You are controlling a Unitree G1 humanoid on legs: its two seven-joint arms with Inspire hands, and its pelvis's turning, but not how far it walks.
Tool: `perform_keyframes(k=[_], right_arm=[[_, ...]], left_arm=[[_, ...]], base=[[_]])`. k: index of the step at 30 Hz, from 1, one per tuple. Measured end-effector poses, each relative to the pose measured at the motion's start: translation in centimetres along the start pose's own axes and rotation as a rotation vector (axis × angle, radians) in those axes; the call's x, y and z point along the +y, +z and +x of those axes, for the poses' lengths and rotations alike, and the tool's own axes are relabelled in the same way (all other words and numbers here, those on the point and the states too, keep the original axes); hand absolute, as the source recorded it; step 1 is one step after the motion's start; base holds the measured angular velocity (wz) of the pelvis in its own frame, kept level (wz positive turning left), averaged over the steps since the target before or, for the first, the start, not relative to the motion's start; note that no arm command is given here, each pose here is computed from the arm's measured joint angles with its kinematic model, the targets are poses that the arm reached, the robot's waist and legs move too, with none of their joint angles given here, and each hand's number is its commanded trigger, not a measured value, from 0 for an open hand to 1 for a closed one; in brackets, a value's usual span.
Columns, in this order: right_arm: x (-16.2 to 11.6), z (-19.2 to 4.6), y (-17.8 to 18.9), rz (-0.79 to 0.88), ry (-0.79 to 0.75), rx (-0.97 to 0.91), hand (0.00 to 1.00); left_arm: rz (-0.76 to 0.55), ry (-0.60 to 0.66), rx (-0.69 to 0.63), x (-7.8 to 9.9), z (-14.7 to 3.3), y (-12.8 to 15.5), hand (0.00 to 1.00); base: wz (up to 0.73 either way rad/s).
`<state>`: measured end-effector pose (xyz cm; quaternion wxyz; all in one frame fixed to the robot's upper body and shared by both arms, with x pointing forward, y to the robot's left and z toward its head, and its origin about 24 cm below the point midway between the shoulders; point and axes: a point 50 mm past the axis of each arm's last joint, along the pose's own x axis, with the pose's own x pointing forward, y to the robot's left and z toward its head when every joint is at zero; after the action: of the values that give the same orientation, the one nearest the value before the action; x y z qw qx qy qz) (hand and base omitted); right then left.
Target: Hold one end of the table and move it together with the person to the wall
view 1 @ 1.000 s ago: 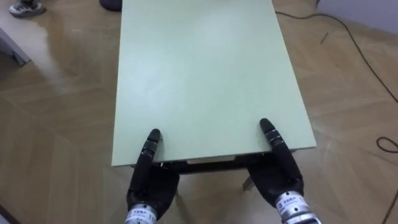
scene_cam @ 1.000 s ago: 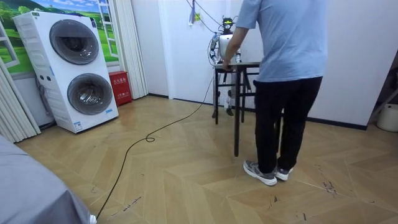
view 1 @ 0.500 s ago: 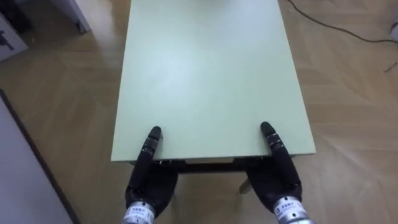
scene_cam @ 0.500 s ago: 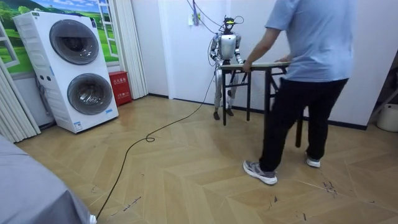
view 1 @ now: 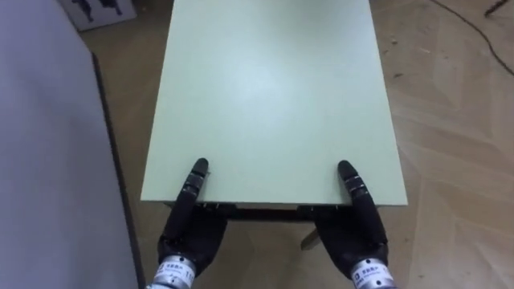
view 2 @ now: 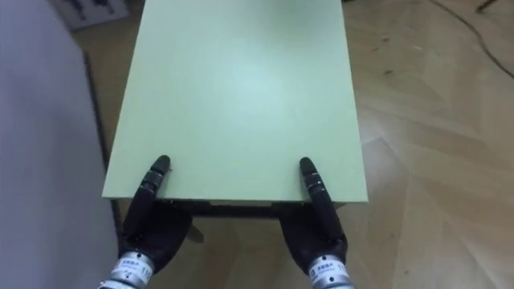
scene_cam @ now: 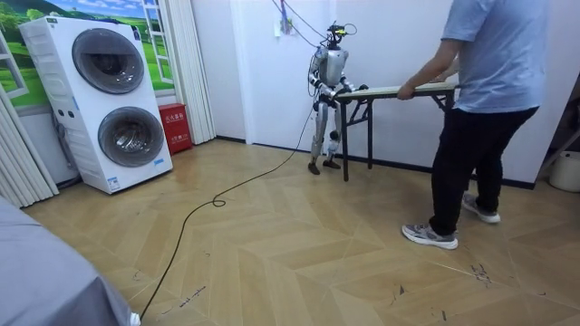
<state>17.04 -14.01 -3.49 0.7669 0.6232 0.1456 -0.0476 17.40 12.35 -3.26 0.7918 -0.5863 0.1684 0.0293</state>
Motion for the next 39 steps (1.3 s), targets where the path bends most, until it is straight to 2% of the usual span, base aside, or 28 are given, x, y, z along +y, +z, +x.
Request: perform_keyframes(k=[6, 14, 25, 39], right_arm=[[0.0, 0.1, 0.6, -0.009, -0.002, -0.005, 1.00], [0.4, 0.4, 0.6, -0.032, 0.012, -0.008, 1.00], [-0.4, -0.2, 0.6, -0.022, -0.047, -0.018, 1.00], [-0.8, -0.3, 0.4, -0.025, -0.093, -0.008, 1.00]], left_arm=[[-0.015, 0.016, 0.002, -0.1, 0.1, -0.3, 1.00], [-0.028, 0.025, -0.016, -0.1, 0.1, -0.6, 1.00], [-0.023, 0.058, 0.013, 0.5, 0.3, -1.0, 1.00], [-0.003, 0.094, 0.034, 0.8, 0.3, -1.0, 1.00]], base=[[0.63], [0.23], [0.48], [-0.04]])
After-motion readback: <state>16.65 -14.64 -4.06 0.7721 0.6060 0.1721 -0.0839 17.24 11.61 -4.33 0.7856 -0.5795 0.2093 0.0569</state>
